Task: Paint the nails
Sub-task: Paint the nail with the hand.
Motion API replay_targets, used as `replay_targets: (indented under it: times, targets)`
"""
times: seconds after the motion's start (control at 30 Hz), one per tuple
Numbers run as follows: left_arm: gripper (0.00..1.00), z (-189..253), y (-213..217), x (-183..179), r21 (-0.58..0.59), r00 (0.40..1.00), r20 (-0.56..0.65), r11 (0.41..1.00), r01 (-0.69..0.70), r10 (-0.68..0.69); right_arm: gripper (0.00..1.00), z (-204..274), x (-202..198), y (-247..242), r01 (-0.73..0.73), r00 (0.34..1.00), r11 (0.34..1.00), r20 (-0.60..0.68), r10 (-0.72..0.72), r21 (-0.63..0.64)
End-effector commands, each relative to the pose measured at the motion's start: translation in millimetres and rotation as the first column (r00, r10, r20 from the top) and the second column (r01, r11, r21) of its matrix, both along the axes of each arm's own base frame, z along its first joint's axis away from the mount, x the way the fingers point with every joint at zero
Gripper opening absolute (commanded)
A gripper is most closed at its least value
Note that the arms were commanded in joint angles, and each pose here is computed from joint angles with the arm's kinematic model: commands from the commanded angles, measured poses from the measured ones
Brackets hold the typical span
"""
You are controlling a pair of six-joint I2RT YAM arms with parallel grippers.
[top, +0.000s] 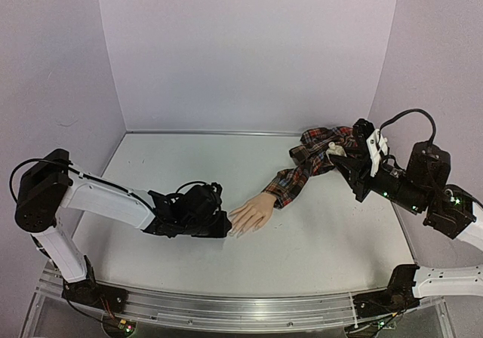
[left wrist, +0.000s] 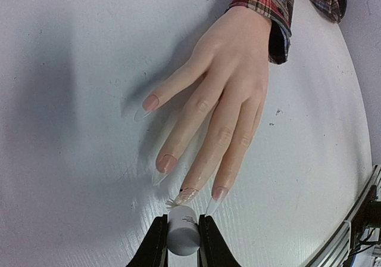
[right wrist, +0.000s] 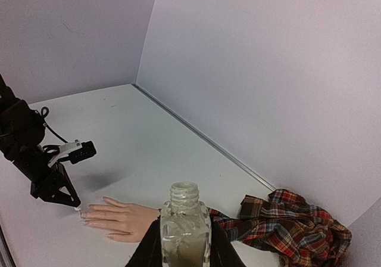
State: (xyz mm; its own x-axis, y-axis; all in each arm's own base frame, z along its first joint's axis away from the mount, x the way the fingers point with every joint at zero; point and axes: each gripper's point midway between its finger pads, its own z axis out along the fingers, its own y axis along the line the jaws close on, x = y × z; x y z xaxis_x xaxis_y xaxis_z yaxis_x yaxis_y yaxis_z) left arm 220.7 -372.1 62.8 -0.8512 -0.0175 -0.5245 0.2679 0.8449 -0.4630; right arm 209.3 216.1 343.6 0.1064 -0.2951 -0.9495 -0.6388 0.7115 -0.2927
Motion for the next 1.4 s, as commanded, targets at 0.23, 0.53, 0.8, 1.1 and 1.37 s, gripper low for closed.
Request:
replay_targets:
  times: [0.23, 0.53, 0.8, 1.1, 1.37]
  targets:
    - [0.00, 19.2, 2.8, 2.8, 0.022, 0.999, 0.045, 1.000, -0.016, 0.015, 0.00, 16.4, -2.3, 1.3, -0.013, 1.000, 0.999, 0.023, 0.012, 0.035]
    - [0.00, 45.9, -4.1, 7.1, -0.005, 0.995, 0.103, 1.000, -0.012, 0.013, 0.00, 15.8, -2.5, 0.2, -0.010, 1.000, 0.999, 0.023, 0.010, 0.036]
    - [0.00, 35.7, -15.6, 13.2, -0.024, 0.996, 0.089, 1.000, 0.016, -0.014, 0.00, 17.0, -3.3, -0.8, -0.010, 1.000, 0.999, 0.025, 0.009, 0.040]
    - [0.00, 33.5, -15.8, 16.4, -0.030, 0.996, 0.086, 0.999, 0.014, -0.011, 0.00, 16.6, -2.9, -1.0, -0.008, 1.000, 0.999, 0.025, 0.008, 0.038]
    - [0.00, 25.2, -14.8, 13.1, -0.025, 0.998, 0.065, 1.000, 0.018, -0.016, 0.00, 16.4, -2.9, -0.9, -0.008, 1.000, 0.999, 0.025, 0.007, 0.038]
